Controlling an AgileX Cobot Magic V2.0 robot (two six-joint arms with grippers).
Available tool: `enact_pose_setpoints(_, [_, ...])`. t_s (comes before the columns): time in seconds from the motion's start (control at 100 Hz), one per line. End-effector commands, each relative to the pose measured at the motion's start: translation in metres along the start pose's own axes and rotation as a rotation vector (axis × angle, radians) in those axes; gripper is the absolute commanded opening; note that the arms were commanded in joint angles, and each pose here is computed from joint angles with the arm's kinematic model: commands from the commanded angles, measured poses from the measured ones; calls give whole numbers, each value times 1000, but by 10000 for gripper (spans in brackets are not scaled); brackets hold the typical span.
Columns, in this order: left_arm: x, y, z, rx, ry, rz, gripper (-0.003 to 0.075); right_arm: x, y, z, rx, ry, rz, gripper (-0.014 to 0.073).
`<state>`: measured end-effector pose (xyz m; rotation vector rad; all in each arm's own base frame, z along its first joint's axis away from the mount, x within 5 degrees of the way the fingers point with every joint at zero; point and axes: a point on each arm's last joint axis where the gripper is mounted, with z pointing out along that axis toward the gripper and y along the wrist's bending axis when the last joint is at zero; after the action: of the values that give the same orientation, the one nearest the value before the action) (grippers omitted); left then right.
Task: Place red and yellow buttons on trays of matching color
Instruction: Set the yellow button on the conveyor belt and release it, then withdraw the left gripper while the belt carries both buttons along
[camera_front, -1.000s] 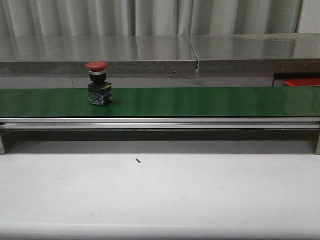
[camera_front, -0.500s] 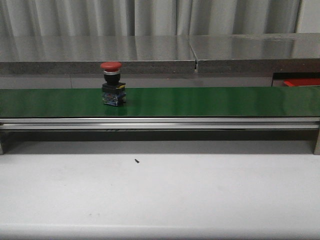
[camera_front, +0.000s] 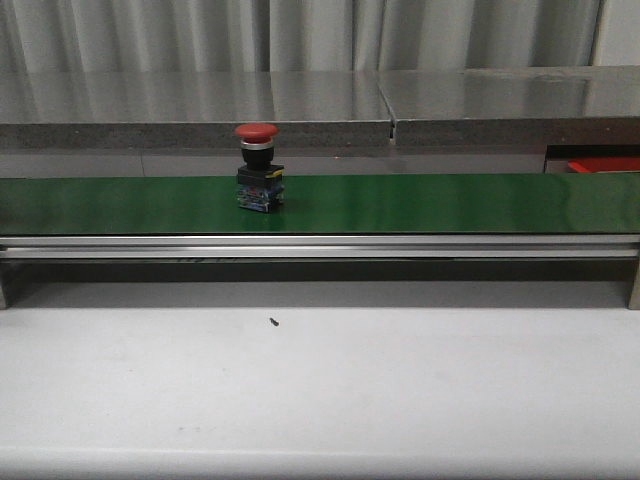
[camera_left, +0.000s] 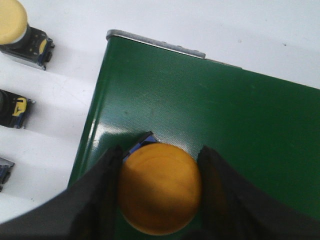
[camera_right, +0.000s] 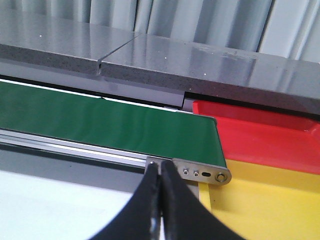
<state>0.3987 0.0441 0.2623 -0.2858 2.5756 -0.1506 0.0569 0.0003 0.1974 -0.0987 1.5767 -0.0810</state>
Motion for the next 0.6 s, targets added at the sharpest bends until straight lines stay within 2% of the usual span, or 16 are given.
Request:
enact_pose_setpoints(0.0, [-14,-7,-23,21,-99,2,137,-9,0,-1,-1,-100,1,-118])
enact_pose_setpoints(0.05, [-15,-7,-23,21,-101,10,223,-9,0,-1,-1,-100,1,-118])
enact_pose_setpoints(0.17, [-15,-8,-24,22,-102,21,517,-9,0,-1,-1,-100,1,-118])
enact_pose_setpoints(0.24, [-17,-8,-26,23,-109,22,627,-9,0,-1,-1,-100,1,-118])
enact_pose_setpoints(0.31, [-19,-9,-30,25,-117,24,665,-9,0,-1,-1,-100,1,-118])
enact_pose_setpoints(0.41, [-22,-15,-45,39,-161,33,663,-9,0,-1,-1,-100,1,-118])
enact_pose_setpoints(0.59, [-20,-44,-98,89,-285,121,663,-9,0,-1,-1,-100,1,-118])
